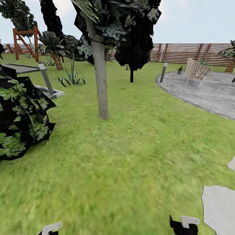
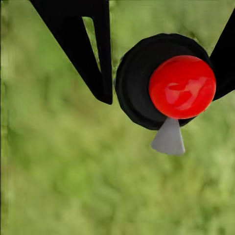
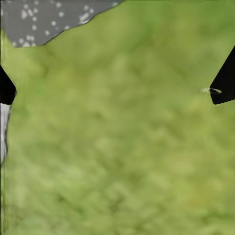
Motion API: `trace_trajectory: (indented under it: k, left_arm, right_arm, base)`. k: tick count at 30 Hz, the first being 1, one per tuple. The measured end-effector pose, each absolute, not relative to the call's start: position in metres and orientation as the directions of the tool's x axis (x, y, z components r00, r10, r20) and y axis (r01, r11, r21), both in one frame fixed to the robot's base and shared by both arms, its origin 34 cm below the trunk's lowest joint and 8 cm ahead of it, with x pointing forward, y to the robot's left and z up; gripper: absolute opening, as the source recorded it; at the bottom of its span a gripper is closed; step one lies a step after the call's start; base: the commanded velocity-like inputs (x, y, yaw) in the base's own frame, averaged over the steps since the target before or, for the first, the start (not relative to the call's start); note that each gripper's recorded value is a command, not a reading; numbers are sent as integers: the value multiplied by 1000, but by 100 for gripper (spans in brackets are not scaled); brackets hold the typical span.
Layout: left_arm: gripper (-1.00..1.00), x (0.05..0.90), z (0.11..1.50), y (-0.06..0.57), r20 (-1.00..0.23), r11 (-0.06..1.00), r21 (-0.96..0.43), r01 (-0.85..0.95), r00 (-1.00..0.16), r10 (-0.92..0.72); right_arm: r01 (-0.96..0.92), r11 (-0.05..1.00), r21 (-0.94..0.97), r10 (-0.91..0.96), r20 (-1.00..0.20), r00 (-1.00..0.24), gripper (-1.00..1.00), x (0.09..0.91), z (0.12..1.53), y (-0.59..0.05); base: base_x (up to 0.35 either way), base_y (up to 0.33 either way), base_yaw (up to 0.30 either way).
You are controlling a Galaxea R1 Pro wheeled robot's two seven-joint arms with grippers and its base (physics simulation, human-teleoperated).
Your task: Pick up the pesticide atomizer in the garden and spray insectifuge to fully cover both potted plants in the garden.
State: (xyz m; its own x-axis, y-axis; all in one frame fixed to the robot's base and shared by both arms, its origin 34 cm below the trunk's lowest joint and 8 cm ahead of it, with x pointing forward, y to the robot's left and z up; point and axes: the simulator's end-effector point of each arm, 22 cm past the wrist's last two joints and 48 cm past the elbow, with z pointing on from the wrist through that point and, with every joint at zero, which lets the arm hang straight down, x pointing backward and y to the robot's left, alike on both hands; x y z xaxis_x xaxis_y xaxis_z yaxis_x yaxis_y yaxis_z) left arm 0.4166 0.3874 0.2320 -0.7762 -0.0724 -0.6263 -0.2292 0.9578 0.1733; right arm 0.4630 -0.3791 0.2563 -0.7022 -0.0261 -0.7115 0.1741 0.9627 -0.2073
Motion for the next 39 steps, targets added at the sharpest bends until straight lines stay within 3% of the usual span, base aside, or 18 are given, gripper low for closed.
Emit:
trace_trajectory:
  k: [39]
  left_arm:
    - [-100, 425, 240, 387, -646, 958, 168, -234, -760, -72]
  right_arm:
    - [177, 963, -202, -26, -728, -685, 100, 470, 265, -378]
  base:
    - [246, -183, -300]
